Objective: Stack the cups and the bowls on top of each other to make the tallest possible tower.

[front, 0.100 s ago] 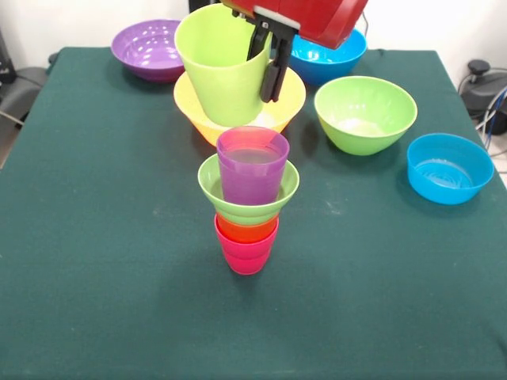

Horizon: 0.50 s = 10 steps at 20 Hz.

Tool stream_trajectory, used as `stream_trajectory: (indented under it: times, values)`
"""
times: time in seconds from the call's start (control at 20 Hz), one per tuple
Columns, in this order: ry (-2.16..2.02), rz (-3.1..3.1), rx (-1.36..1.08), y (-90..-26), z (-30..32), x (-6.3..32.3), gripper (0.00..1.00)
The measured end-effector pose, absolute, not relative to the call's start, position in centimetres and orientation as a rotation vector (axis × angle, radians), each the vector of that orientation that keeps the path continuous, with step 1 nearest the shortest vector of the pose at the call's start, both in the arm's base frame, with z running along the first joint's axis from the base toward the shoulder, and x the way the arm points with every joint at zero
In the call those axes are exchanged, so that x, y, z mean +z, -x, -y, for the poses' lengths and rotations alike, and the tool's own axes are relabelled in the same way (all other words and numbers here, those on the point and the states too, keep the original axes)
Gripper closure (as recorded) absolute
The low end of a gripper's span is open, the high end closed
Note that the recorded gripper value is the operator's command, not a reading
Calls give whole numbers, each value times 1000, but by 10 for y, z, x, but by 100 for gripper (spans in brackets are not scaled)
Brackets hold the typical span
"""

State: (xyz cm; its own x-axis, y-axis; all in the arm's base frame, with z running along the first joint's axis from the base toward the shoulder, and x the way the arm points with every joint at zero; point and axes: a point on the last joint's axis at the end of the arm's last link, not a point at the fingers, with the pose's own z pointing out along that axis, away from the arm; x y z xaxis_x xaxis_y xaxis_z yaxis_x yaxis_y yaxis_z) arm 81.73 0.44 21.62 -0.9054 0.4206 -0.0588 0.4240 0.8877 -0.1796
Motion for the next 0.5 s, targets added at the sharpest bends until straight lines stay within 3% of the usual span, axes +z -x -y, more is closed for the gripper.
stream_trajectory:
  times: [0.5]
  values:
    - [-677,-3013,-318,-817,-2,215,100]
